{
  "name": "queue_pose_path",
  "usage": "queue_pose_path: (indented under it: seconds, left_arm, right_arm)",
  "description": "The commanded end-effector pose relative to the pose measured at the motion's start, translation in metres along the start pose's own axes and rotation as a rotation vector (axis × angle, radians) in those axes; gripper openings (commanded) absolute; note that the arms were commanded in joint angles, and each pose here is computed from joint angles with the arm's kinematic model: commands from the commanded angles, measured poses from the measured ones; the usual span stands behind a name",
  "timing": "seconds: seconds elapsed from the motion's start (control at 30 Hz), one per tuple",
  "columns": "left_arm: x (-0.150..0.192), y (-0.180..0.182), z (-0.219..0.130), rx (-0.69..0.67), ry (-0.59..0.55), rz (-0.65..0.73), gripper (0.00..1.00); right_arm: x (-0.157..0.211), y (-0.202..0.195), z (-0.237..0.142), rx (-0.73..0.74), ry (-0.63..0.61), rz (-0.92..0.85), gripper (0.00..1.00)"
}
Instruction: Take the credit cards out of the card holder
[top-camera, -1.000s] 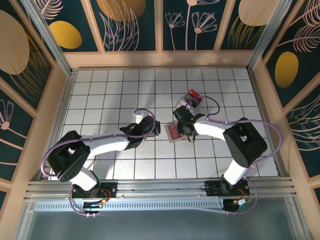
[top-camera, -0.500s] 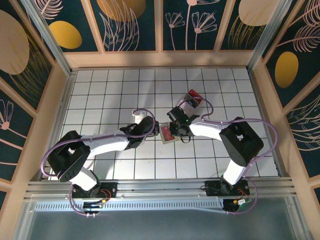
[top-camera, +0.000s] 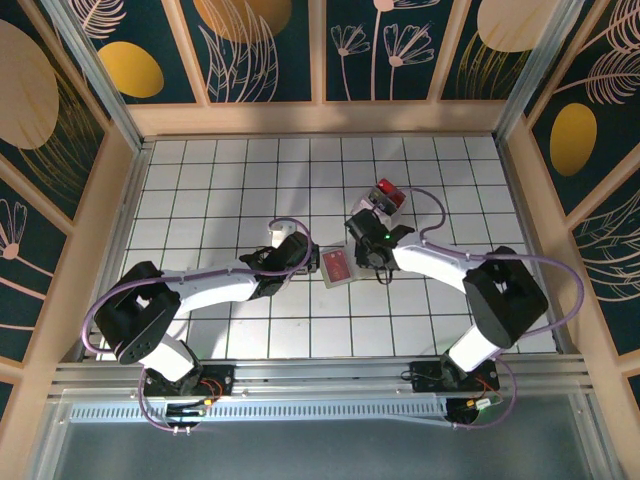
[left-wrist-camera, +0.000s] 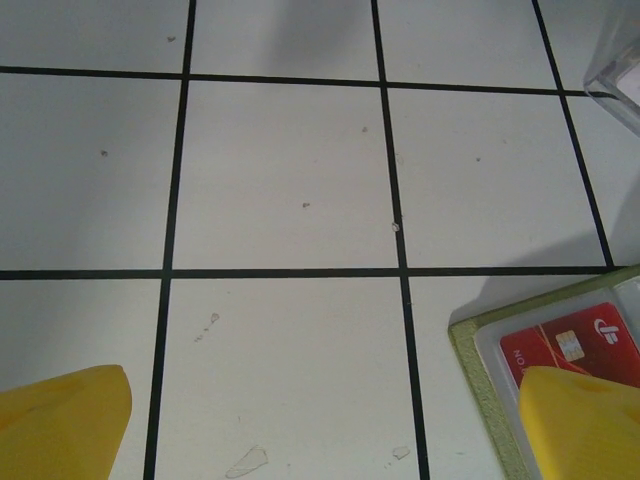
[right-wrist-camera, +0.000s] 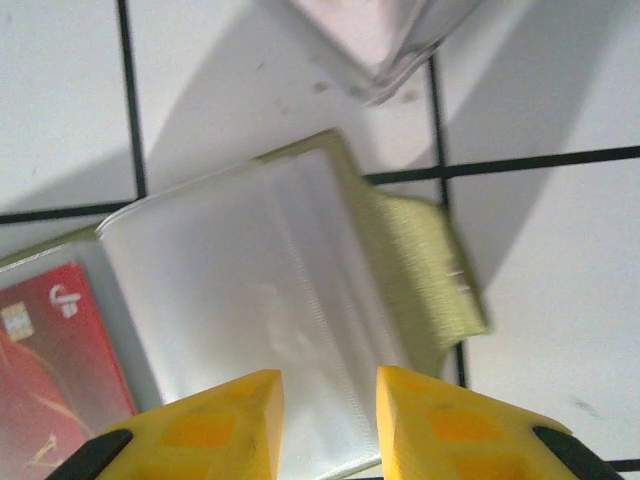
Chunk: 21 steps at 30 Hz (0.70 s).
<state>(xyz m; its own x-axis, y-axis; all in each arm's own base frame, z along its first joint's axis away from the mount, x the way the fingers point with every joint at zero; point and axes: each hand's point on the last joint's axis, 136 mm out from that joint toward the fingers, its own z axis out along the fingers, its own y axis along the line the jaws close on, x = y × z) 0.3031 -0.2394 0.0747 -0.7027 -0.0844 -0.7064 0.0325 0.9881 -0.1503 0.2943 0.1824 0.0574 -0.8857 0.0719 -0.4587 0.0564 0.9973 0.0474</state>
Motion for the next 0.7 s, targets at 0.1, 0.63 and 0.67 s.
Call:
queue_pose_path:
  seconds: [0.1,0.63,0.67]
  left_arm:
    - [0.007,-0.014,0.001,0.045,0.013,0.053,0.99]
    - [0.042,-0.015,0.024,0.011,0.094,0.089,0.99]
    - [0.042,-0.016,0.024,0.014,0.096,0.092,0.99]
  right_arm:
    - [-0.016,-0.012,-0.022,-0.007,-0.039,0.041,0.29]
    - [0.010,0.071,0.000,-0.393,0.155,0.011,0.21]
    - [0.012,0.071,0.002,-0.389,0.161,0.008,0.21]
